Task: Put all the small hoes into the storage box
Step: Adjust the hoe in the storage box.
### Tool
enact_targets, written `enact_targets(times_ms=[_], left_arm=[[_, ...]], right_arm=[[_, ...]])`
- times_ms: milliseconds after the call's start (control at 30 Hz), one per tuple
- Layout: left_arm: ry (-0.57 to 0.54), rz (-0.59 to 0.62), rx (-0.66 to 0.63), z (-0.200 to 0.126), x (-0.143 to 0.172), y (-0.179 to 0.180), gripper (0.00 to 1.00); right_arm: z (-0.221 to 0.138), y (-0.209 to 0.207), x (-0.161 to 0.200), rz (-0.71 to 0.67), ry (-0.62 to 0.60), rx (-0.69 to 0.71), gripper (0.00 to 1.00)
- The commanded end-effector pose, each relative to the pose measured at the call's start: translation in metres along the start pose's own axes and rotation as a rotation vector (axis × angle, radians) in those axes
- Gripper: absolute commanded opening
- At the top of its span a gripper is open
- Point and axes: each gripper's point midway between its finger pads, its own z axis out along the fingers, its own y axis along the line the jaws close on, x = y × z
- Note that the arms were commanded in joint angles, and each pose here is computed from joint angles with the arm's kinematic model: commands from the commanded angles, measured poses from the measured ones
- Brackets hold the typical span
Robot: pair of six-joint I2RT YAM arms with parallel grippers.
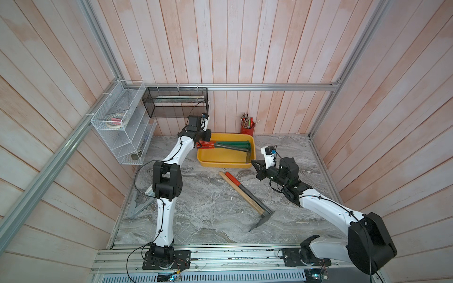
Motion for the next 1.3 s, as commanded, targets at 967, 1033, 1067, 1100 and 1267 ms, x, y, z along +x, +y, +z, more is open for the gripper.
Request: enact_targets(times_ms=[967, 1033, 1067, 1100, 1267], left_arm=[[0.039, -0.065, 0.032, -0.04, 0.044, -0.015, 0.01], [0.037, -0.066, 0.046, -0.043, 0.046, -0.02, 0.01], [0.036, -0.066, 0.047, -0.044, 0.047, -0.022, 0.01], [0.035, -0.07, 0.051, -0.046, 0.049, -0.023, 0.0], [0.038, -0.099, 0.06, -0.055, 0.062, -0.029, 0.0]], right_arm=[[0.009, -0.002, 0.025, 0.028, 0.04, -0.016, 0.0], [0.016, -0.001, 0.028, 0.038, 0.074, -0.03, 0.0], [0.019, 0.0, 0.029, 0.042, 0.084, -0.034, 0.0], [0.022, 0.002, 0.029, 0.04, 0.092, -0.048, 0.0], [0.04, -0.001, 0.03, 0.066, 0.113, -0.044, 0.0]])
